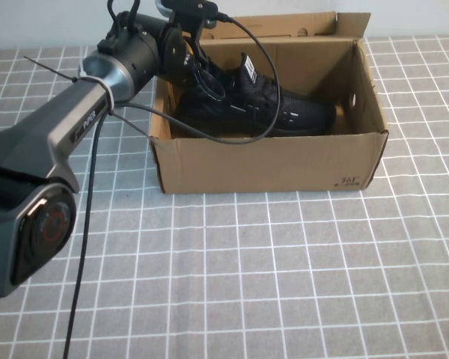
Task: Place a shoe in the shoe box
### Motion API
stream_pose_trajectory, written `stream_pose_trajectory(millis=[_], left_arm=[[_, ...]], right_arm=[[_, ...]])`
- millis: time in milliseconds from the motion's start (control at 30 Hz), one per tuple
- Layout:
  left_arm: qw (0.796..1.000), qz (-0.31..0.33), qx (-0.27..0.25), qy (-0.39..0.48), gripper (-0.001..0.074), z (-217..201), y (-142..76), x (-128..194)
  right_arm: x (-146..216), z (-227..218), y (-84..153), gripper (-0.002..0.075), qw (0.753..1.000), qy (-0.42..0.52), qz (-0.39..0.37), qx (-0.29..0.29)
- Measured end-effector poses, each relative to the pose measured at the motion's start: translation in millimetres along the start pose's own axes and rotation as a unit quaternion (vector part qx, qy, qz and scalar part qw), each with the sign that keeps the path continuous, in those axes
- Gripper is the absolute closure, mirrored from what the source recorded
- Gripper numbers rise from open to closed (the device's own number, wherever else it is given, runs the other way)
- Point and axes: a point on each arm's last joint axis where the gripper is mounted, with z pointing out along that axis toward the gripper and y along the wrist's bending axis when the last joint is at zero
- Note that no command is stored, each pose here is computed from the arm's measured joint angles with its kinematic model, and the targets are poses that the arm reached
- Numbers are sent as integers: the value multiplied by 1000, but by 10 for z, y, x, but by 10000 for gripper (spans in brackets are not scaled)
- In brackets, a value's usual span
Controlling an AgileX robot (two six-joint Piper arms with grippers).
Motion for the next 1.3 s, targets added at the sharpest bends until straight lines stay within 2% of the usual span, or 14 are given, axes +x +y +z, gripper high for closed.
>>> stream_pose_trajectory(millis=[100,300,367,433,567,700,800,867,967,1033,1100,1167,1300], left_arm=[[1000,6,0,-3,664,3,0,-5],[1000,4,1,-8,353,3,-3,-13],[1000,5,1,-8,287,3,-3,-13],[1000,3,2,-7,254,-24,0,-26],[1000,2,-1,-9,234,-257,36,-146],[1000,-1,-4,-13,232,-689,96,-332],[1000,-4,-7,-17,249,-1072,144,-458],[1000,-6,-8,-12,309,-1277,166,-502],[1000,-8,-9,-1,459,-1527,191,-531],[1000,-3,-9,12,596,-1674,203,-532],[1000,6,-8,22,673,-1790,212,-529],[1000,10,-8,26,710,-1917,223,-536],[1000,11,-10,26,732,-2226,247,-550]], right_arm=[[1,0,6,742,1000,1,0,-3],[4,0,17,743,1000,2,-3,-9],[5,0,21,742,1000,3,-8,-12],[5,0,23,742,1000,3,-9,-13],[5,0,23,742,1000,3,-10,-13],[5,0,23,742,1000,3,-10,-13],[6,0,25,742,1000,3,-10,-14],[6,0,25,742,1000,3,-10,-14],[6,0,27,742,1000,3,-10,-15],[8,-1,36,742,1000,4,-8,-20],[11,-1,49,742,1000,6,-6,-27],[15,-2,65,742,999,8,-3,-36],[48,-63,90,742,998,5,5,-60]])
